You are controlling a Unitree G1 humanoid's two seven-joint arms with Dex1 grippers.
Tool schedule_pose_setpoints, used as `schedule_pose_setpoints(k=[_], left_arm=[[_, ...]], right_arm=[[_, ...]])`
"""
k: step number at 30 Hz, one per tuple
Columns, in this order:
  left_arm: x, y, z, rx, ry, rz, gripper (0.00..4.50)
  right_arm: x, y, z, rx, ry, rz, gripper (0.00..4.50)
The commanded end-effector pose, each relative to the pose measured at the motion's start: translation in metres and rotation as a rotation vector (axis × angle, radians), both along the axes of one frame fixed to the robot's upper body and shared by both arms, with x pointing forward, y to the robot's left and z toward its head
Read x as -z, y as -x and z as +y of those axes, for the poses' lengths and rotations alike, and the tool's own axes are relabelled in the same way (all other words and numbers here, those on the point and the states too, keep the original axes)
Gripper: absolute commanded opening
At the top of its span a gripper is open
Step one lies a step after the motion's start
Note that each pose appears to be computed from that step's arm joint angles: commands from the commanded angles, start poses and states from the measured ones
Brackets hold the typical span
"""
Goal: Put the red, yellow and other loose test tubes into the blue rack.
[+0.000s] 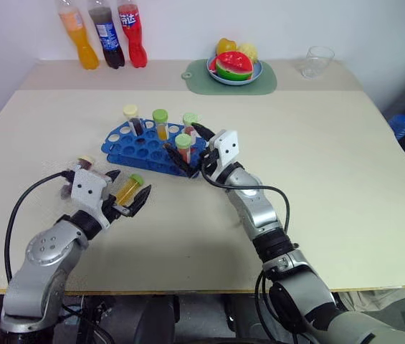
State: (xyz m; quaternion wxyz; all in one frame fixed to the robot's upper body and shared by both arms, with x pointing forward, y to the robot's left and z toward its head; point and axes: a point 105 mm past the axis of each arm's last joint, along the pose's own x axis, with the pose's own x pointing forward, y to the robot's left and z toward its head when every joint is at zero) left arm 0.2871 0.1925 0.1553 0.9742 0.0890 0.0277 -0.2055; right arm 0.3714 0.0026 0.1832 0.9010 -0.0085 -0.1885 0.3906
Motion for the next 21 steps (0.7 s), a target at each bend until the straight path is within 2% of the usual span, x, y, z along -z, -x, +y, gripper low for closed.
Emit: schedule_pose_setpoints(k=[1,5,8,11,14,21], left_arm=[[-0.03,-0.006,-0.004,0.03,-0.059,0.056,4.5],[-0.027,-0.008,0.006,0.005,-0.211,0.29,4.5],[-0.013,-0.001,0.021,-0.006,-0.451,0.525,4.5],[-0.015,-0.005,0.017,0.034,-0.46,0.617,4.5],[-0.016,-0.021,0.016,0.031,-0.48,0.649,4.5],[0.001,-0.042,0.016,0.051,-0.52,0.729,4.5]], right_arm=[[-0.027,0.006,-0.017,-0.011,-0.008,-0.085,4.46],[-0.031,0.013,-0.036,-0.056,0.068,-0.093,4.46],[-0.024,0.025,-0.048,-0.16,0.209,-0.077,4.46],[-0.009,0.051,-0.055,-0.331,0.376,-0.037,4.46],[0.002,0.076,-0.063,-0.46,0.497,0.014,4.46],[0.003,0.089,-0.061,-0.486,0.525,0.028,4.46]])
